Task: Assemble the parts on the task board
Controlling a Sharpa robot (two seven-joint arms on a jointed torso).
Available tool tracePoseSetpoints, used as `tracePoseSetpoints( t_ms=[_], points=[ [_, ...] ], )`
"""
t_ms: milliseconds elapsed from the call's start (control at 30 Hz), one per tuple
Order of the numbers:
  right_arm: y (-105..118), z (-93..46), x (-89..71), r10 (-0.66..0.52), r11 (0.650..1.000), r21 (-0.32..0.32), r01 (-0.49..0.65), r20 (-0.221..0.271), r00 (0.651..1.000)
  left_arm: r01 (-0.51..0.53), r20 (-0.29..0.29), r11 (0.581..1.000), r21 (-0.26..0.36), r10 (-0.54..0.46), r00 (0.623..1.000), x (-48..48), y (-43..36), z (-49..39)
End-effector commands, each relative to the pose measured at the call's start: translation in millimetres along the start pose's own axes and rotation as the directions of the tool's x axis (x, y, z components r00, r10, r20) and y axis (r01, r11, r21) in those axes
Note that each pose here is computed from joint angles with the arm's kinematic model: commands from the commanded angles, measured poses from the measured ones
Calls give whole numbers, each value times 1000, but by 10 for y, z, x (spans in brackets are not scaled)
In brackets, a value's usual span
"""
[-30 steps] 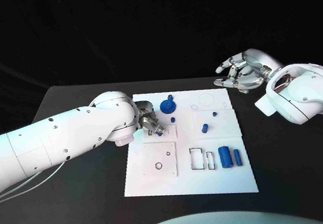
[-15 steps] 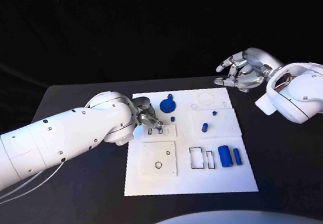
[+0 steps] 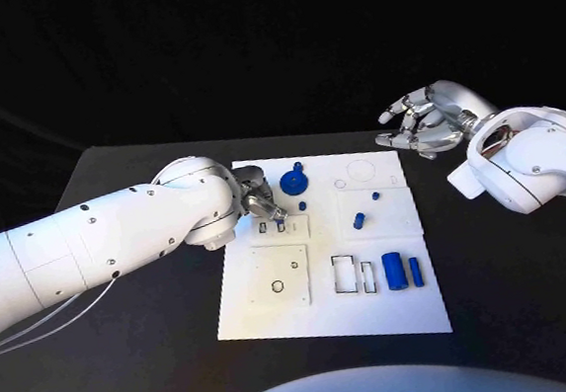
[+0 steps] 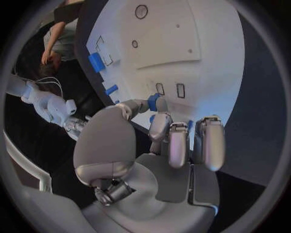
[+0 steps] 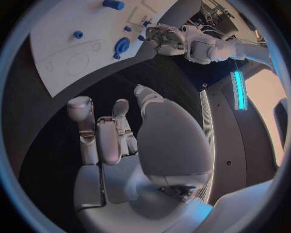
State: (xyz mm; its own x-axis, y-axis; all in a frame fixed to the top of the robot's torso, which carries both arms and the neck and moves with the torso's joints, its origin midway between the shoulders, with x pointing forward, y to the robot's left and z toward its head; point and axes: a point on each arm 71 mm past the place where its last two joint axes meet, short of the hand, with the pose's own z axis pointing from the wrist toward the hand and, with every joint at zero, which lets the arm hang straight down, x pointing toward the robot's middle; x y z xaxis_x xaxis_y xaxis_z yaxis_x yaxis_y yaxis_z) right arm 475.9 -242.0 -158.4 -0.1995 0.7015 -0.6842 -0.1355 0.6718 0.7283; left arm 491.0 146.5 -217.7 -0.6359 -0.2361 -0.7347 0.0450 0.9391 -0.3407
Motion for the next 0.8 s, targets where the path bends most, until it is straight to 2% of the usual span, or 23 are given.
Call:
tracePoseSetpoints(
  t_ms=[33, 800],
  points=[
    [10, -1, 7, -3, 1000, -11, 3, -2, 1000, -25, -33, 1000, -1, 25, 999, 25, -12, 15],
    [11, 3, 9, -2, 1000, -12, 2, -3, 1000, -69, -92, 997, -19, 67, 994, 71, -34, 59]
  ],
)
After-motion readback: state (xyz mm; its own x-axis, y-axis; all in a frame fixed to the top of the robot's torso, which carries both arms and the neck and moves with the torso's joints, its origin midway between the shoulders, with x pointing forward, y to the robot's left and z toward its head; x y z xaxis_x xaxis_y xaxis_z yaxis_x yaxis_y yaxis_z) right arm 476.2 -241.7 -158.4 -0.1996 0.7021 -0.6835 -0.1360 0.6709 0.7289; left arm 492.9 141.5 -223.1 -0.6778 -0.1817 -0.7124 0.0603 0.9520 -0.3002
